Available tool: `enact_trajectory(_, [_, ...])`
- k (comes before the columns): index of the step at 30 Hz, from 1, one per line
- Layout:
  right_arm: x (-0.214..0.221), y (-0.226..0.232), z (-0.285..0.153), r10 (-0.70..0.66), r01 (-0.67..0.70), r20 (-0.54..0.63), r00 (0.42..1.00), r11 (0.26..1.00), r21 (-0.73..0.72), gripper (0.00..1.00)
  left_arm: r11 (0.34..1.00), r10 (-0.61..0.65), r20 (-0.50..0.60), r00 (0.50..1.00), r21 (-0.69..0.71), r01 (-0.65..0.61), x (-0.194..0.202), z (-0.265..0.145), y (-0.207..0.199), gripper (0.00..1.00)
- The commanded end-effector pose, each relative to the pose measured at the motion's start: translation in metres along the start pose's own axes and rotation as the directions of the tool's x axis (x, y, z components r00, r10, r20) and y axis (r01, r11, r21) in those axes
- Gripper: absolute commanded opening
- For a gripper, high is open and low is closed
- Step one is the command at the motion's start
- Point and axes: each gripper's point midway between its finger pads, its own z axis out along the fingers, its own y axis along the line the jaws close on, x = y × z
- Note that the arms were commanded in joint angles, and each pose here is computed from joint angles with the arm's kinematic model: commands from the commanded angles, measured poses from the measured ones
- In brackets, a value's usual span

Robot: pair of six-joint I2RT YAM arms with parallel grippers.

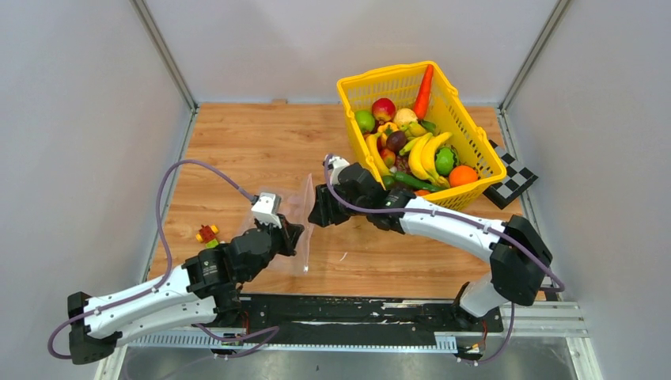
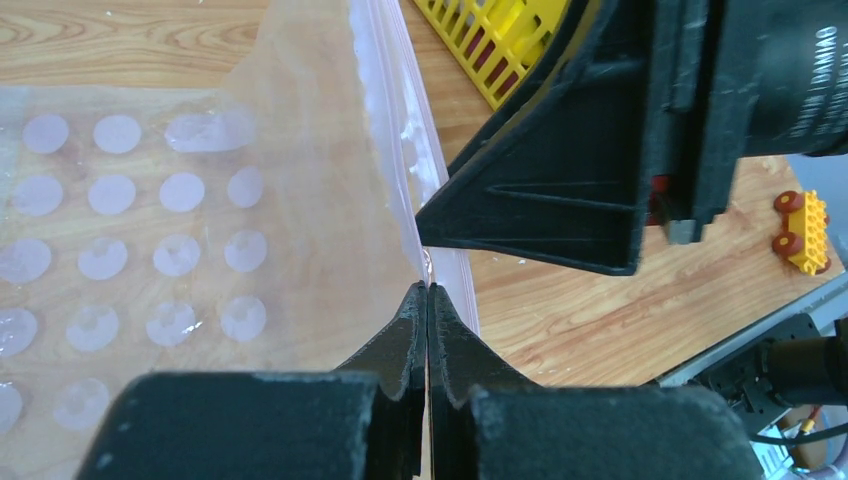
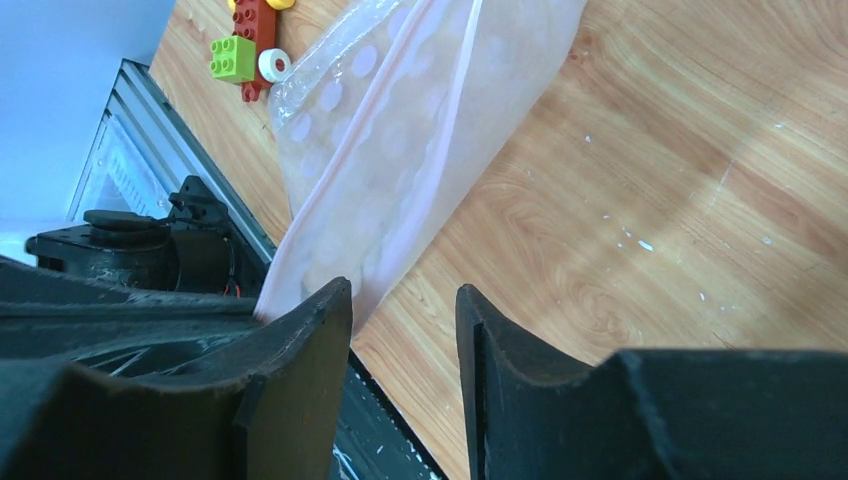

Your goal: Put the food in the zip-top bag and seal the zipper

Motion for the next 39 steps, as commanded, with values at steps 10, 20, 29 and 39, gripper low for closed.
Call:
enact_trajectory(10, [-0.009, 0.023, 0.026, 0.017, -0.02, -0.029, 0.999, 0.993, -0.113, 0.26, 0.999, -0.039, 0.043, 0.998, -0.011, 0.039, -0.01, -0.004, 0.005, 0.0])
enact_trajectory(20, [-0.005, 0.025, 0.022, 0.01, -0.014, -0.034, 0.999, 0.992, -0.129, 0.0, 0.999, -0.036, 0.042, 0.998, -0.014, 0.036, -0.011, -0.004, 0.004, 0.0])
enact_trajectory(29, [-0.002, 0.023, 0.015, 0.016, -0.019, -0.019, 1.0, 0.991, -0.13, 0.0, 0.999, -0.042, 0.034, 0.999, -0.012, 0.043, -0.009, -0.001, 0.001, 0.0])
enact_trajectory(39, [-0.01, 0.02, 0.008, 0.003, -0.001, 0.016, 1.0, 0.995, -0.101, 0.0, 0.999, -0.032, 0.037, 0.999, -0.042, 0.033, -0.012, -0.003, 0.006, 0.0])
